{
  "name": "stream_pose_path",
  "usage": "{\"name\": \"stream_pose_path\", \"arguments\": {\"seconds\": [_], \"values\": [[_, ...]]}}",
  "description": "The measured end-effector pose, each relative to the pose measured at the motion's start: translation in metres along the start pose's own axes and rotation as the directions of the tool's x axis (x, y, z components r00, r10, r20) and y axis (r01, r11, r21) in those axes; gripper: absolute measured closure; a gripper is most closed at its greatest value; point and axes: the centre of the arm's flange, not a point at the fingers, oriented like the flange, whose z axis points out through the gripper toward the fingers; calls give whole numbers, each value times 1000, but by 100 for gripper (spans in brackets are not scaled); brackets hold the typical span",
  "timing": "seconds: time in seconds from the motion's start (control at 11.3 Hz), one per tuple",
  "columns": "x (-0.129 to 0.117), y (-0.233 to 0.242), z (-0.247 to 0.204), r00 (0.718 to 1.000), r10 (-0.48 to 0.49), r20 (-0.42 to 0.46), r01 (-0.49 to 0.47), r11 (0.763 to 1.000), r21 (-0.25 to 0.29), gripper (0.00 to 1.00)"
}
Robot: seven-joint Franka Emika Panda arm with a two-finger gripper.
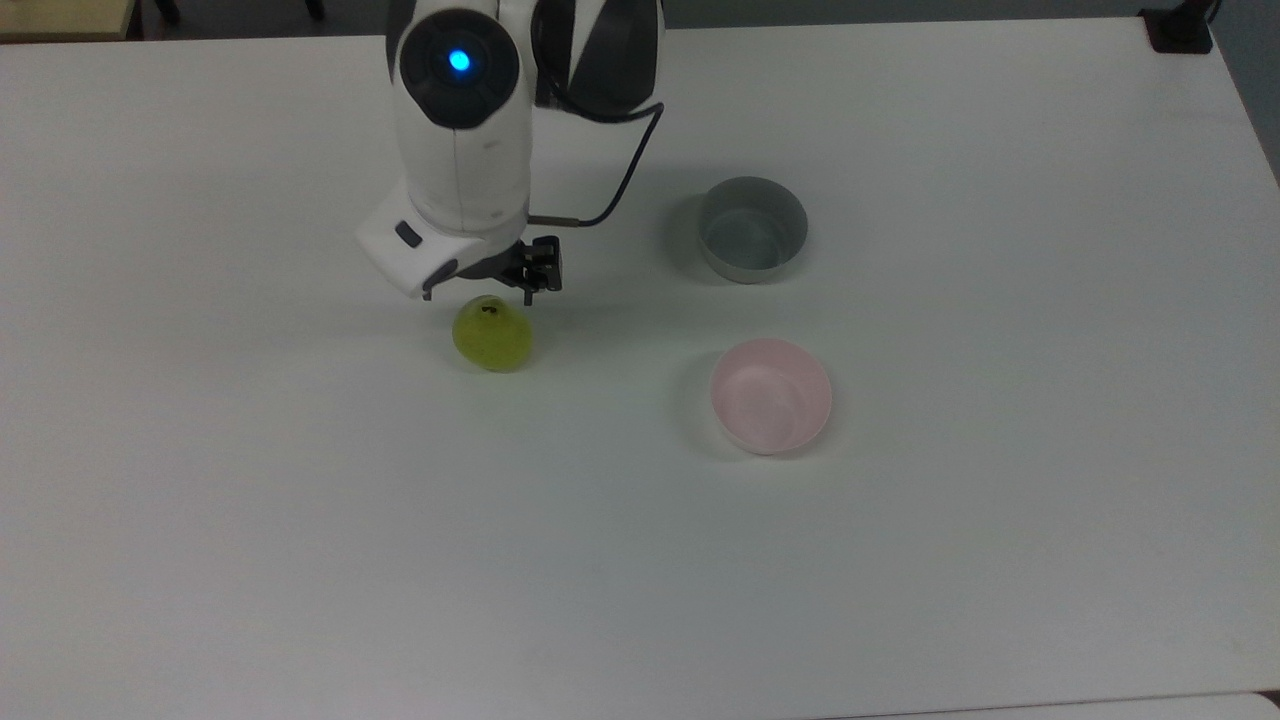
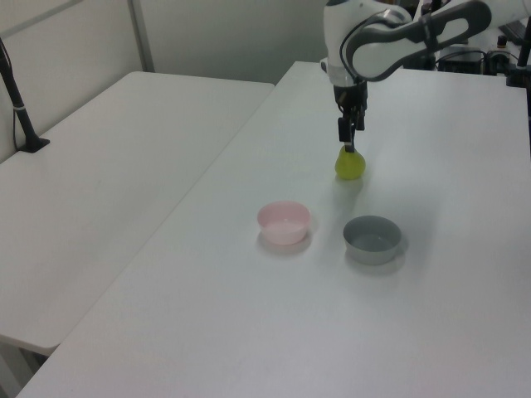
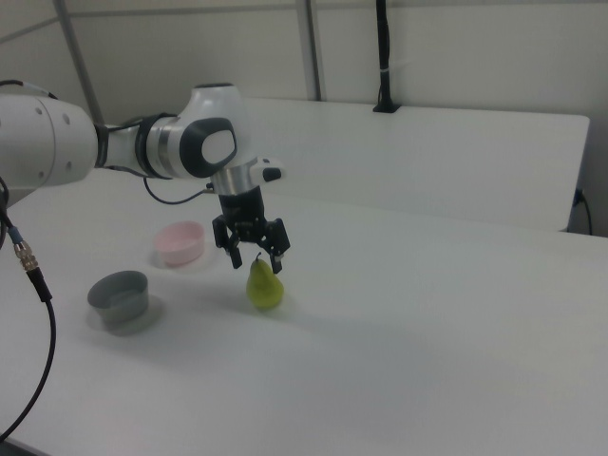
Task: Place the pear in the bowl
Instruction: 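Close the gripper around the pear, then lift the pear and carry it over the pink bowl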
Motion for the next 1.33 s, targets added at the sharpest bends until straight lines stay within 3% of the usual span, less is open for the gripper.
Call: {"name": "stream_pose_path", "arguments": {"seconds": [0.18,0.62,0.8,0.97,1.33], "values": [[4,-15,22,999,-25,31,26,1000,-16,0],[12,-18,48,997,-70,14,70,996,-61,3],[12,-17,44,998,-70,9,70,996,-61,23],[11,-16,43,998,-67,7,68,996,-62,24],[5,10,-27,995,-21,-93,17,999,-44,24]]}}
